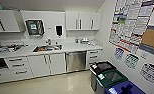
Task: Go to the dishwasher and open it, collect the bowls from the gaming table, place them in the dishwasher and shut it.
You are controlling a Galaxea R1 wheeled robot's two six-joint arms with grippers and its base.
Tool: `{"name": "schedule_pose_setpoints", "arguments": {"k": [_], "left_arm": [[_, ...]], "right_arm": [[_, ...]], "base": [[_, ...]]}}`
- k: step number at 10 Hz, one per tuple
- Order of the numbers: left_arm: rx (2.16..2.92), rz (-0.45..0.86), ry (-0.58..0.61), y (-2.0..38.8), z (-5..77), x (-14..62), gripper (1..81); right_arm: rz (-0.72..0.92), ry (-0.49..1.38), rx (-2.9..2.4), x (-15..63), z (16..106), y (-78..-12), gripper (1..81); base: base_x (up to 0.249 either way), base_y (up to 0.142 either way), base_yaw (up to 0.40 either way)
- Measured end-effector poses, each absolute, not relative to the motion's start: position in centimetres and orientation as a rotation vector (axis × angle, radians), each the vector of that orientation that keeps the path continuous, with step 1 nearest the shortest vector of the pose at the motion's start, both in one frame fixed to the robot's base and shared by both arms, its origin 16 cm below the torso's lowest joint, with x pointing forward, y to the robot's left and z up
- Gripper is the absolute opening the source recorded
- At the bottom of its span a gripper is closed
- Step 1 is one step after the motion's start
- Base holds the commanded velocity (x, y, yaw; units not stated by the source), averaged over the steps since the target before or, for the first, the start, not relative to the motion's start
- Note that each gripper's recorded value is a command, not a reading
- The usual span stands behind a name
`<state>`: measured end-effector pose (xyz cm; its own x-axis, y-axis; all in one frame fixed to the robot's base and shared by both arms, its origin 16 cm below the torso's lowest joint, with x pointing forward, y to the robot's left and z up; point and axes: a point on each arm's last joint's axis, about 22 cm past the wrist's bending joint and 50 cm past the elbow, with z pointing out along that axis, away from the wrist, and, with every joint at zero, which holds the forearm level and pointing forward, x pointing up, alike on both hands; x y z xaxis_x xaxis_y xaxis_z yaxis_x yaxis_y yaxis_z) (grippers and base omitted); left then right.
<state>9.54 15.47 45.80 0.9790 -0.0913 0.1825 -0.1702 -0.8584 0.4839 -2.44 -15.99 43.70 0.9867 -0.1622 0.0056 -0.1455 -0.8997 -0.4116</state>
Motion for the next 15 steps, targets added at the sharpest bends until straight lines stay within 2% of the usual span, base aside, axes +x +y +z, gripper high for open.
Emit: {"name": "schedule_pose_setpoints", "arguments": {"k": [15], "left_arm": [[2.603, 0.207, -0.184, 15.22, 45.83, 9.45, 81.1]], "right_arm": [[-0.055, 0.220, -2.717, -2.52, 43.63, -16.43, 81.1]], "base": [[0.086, 0.000, 0.000]]}}
